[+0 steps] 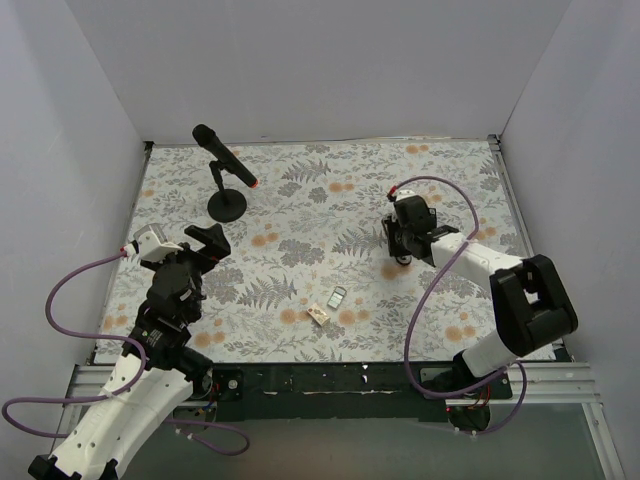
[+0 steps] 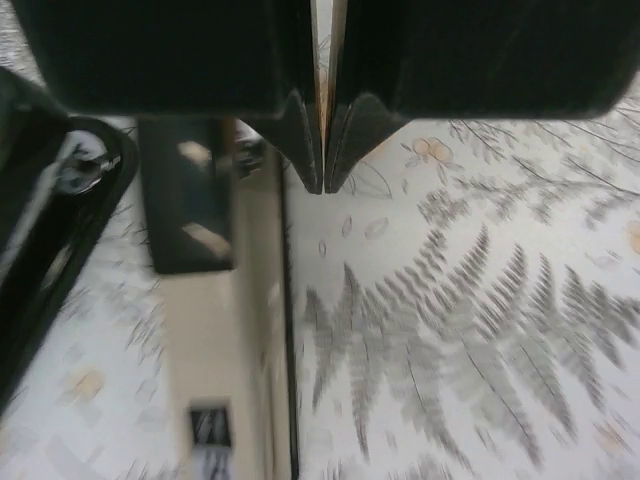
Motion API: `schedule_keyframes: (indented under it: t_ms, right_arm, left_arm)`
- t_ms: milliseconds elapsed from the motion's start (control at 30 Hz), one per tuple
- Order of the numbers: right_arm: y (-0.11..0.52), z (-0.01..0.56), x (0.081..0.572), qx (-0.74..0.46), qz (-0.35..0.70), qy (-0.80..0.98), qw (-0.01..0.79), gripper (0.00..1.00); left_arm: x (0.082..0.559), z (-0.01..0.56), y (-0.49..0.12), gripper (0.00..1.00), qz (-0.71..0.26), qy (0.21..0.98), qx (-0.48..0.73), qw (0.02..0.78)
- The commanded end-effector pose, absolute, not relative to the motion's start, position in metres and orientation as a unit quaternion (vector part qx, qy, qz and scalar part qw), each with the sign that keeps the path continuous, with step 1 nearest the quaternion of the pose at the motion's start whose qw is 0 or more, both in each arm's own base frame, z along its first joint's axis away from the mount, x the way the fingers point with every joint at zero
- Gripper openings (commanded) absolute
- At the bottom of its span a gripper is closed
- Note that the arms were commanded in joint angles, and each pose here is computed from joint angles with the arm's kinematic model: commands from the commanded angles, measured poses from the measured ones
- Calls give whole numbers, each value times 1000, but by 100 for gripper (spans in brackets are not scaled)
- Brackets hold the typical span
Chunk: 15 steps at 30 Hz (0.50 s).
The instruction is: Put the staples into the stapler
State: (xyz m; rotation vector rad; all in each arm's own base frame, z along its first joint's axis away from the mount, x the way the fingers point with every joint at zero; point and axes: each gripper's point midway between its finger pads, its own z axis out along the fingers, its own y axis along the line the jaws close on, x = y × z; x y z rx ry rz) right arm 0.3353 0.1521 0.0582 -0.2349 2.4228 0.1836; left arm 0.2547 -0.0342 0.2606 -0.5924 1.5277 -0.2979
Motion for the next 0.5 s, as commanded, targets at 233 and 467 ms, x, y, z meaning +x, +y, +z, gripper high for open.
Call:
schedule_keyframes:
  t_ms: [233,467]
  right_arm:
    - [133,5,265,-101,70,968,219,9]
    - [162,120,322,-141,113,920,348,22]
  left_arm:
    - [253,261,-32,98,-133,675,-264,676]
    - [253,262,-32,98,-133,675,-263,676]
